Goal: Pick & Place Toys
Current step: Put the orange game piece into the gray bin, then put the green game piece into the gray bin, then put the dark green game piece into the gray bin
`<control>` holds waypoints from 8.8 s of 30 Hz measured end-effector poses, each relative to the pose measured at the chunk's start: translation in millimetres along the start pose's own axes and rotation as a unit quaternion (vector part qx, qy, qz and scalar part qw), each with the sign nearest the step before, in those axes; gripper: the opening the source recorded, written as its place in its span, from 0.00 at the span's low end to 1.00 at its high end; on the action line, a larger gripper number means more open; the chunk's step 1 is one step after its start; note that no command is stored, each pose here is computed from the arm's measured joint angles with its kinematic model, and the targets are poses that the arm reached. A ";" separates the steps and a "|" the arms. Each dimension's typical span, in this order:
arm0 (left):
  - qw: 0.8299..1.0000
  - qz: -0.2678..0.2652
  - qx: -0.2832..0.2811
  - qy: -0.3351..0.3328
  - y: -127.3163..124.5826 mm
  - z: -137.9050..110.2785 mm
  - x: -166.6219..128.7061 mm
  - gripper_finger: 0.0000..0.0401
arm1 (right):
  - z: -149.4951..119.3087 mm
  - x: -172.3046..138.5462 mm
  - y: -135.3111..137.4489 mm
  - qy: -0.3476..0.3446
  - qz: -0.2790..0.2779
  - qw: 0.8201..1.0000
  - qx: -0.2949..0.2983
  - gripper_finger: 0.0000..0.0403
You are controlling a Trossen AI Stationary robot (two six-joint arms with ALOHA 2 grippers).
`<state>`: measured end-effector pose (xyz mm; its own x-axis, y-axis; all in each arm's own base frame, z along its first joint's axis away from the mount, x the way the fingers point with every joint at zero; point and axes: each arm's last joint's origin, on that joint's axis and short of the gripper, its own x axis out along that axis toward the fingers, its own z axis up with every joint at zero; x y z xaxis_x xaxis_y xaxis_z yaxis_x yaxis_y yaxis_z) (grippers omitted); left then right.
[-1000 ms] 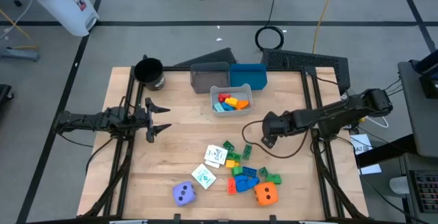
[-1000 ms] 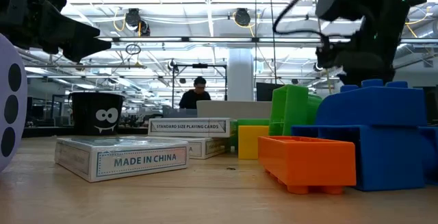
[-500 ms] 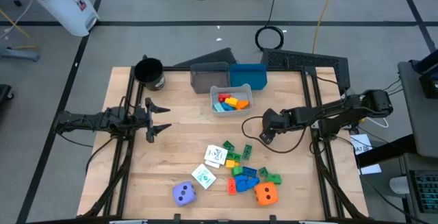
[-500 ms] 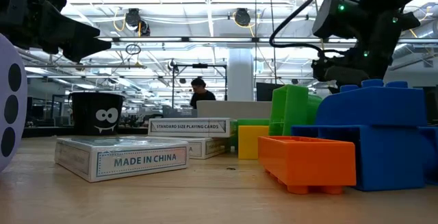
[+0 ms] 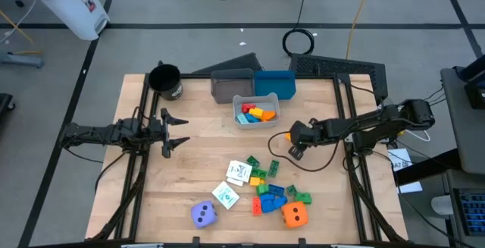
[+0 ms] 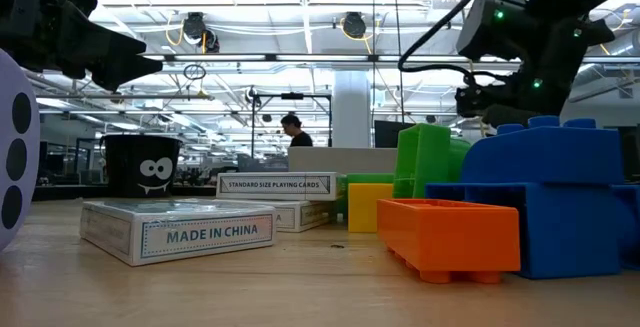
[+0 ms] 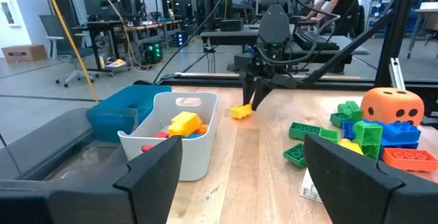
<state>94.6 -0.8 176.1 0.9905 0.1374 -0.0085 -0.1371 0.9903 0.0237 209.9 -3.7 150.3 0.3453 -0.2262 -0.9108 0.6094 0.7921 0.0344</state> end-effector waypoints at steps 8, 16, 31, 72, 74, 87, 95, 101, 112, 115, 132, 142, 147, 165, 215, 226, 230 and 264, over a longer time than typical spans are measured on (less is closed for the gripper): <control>1.000 0.000 0.000 0.000 0.0 0.0 0.0 0.77 | 7.7 -1.2 5.8 -0.038 0.033 0.998 -0.021 0.19; 1.000 0.000 0.000 0.000 0.0 0.0 0.0 0.77 | 22.5 -24.4 14.4 -0.115 0.153 0.981 -0.028 0.19; 1.000 0.000 0.000 0.000 0.0 0.0 0.0 0.77 | 74.0 -26.6 -22.4 -0.282 0.124 0.951 -0.022 0.19; 1.000 0.000 0.000 0.000 0.0 0.0 0.0 0.77 | 27.3 -77.9 47.2 -0.337 0.268 0.860 -0.275 0.44; 1.000 0.000 0.000 0.000 0.0 0.0 0.0 0.77 | 18.1 -80.5 58.4 -0.333 0.290 0.849 -0.291 0.51; 1.000 0.000 0.000 0.000 0.0 0.0 0.0 0.77 | -53.9 -90.3 88.3 -0.153 0.322 0.883 -0.306 0.79; 1.000 0.000 0.000 0.000 0.0 0.0 0.0 0.77 | -97.6 -104.1 87.5 -0.056 0.266 0.915 -0.300 0.75; 1.000 0.000 0.000 0.000 0.0 0.0 0.0 0.77 | -116.4 -94.9 97.4 -0.045 0.241 0.913 -0.325 0.74; 1.000 0.000 0.000 0.000 0.0 0.0 0.0 0.77 | -132.4 -61.2 118.2 -0.015 0.214 0.905 -0.367 0.71; 1.000 0.000 0.000 0.000 0.0 0.0 0.0 0.77 | -136.1 -54.3 122.9 -0.003 0.219 0.902 -0.373 0.69; 1.000 0.000 0.000 0.000 0.0 0.0 0.0 0.77 | -131.4 -42.5 118.0 0.006 0.176 0.896 -0.406 0.39; 1.000 0.000 0.000 0.000 0.0 0.0 0.0 0.77 | -100.1 -75.6 74.6 -0.040 0.091 0.931 -0.351 0.39; 1.000 0.000 0.000 0.000 0.0 0.0 0.0 0.77 | -74.6 -93.1 57.4 -0.170 0.038 0.937 -0.302 0.39; 1.000 0.000 0.000 0.000 0.0 0.0 0.0 0.77 | 72.6 -61.1 -4.4 -0.374 0.065 0.894 -0.239 0.39; 0.981 -0.015 -0.066 -0.179 1.3 34.7 -6.3 0.77 | 13.5 -88.7 -67.9 -0.498 0.115 0.848 -0.137 0.86; 0.968 0.082 -0.138 -0.193 7.7 36.7 -7.0 0.77 | 10.6 -66.7 -65.3 -0.496 0.120 0.846 -0.155 0.86; 0.964 0.132 -0.168 -0.161 8.9 30.4 0.0 0.77 | 11.8 -60.8 -64.2 -0.481 0.121 0.855 -0.152 0.86; 0.925 -0.052 0.004 0.375 -82.1 -17.9 299.6 0.77 | 21.2 -53.2 -56.0 -0.470 0.228 0.848 -0.087 0.86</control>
<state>402.3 -40.5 153.6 0.7104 0.0213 -0.7034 -0.0383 0.9992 -0.0085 172.6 -48.0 205.5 0.9833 -0.1604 -0.0862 0.1725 0.9720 0.1593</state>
